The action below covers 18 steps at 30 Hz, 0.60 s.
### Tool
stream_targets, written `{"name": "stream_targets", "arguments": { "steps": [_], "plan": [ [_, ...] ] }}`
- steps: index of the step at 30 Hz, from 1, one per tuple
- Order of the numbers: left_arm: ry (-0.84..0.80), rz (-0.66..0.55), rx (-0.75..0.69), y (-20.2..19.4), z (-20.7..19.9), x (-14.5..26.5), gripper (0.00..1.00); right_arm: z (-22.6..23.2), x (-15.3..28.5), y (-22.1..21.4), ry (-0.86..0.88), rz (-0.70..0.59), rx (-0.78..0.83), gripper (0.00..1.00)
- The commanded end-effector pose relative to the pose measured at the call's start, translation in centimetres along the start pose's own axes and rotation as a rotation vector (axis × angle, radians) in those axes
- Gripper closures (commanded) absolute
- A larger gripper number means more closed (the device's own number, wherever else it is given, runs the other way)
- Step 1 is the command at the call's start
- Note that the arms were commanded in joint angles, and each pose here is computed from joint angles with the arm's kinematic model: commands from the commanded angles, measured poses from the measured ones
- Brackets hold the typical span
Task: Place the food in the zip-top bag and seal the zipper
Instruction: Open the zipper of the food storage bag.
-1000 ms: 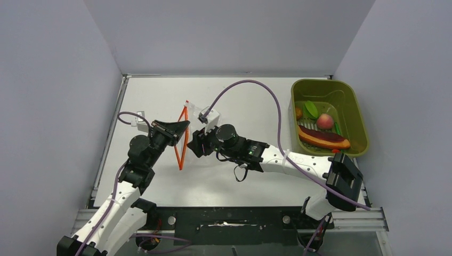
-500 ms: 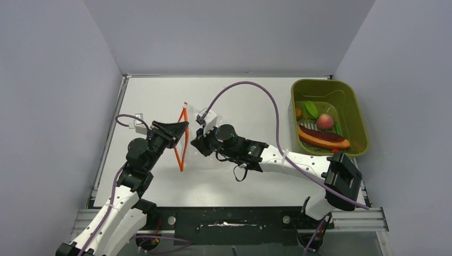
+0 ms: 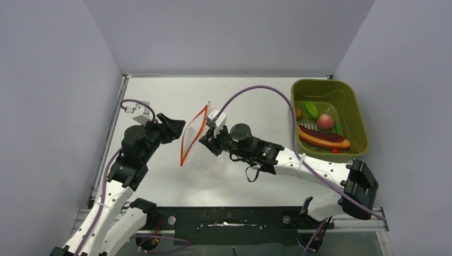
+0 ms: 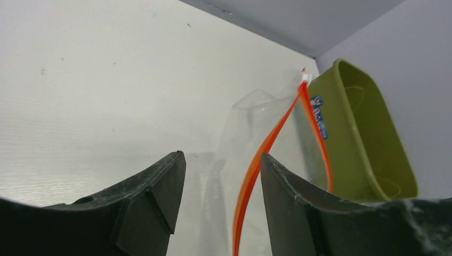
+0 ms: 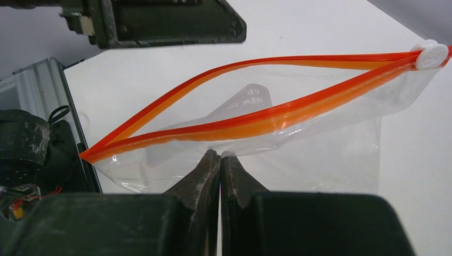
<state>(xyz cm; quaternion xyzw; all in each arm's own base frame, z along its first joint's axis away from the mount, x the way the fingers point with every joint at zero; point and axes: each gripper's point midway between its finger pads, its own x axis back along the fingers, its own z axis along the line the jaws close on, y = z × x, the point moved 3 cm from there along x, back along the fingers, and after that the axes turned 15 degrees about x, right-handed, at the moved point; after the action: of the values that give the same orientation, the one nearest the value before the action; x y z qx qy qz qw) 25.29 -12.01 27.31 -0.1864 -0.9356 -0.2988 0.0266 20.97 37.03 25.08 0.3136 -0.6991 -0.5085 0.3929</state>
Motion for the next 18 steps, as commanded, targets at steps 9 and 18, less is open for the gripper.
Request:
{"name": "stream_targets", "arguments": {
  "steps": [9, 18],
  "plan": [
    [-0.139, 0.139, -0.334, -1.2, -1.1, -0.6, 0.43, -0.1, 0.5, 1.9, 0.052, -0.074, 0.131, 1.0],
    [-0.205, 0.158, -0.323, -1.1, -2.9, -0.2, 0.41, 0.2, 0.2, 1.5, 0.075, -0.064, 0.149, 1.0]
  ]
}}
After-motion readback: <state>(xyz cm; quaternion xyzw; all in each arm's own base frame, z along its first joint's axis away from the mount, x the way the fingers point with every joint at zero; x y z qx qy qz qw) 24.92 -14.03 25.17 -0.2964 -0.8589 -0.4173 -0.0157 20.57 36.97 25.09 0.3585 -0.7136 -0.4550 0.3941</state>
